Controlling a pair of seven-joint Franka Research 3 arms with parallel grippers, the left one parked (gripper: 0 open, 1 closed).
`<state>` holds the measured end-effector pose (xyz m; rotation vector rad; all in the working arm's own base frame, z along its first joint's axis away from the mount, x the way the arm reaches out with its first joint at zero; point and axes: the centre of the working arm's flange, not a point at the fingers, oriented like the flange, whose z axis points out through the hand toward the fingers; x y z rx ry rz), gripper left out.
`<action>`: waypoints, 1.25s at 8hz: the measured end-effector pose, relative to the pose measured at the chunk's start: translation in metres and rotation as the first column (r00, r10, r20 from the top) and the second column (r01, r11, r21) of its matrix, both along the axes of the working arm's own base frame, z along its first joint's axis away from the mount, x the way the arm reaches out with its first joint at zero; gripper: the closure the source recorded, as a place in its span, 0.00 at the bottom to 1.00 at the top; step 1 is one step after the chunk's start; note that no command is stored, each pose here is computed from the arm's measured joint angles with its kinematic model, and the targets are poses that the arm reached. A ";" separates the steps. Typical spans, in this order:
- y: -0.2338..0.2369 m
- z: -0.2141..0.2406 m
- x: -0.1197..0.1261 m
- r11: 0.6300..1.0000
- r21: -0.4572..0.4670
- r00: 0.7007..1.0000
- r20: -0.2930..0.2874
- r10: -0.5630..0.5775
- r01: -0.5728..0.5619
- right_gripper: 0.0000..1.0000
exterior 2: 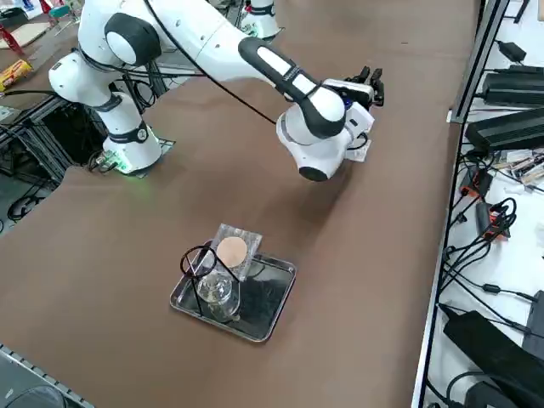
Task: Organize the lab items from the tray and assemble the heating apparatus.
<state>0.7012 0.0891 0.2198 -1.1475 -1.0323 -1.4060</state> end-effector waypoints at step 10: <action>0.003 -0.012 -0.005 1.000 0.005 1.000 -0.022 0.007 -0.007 0.48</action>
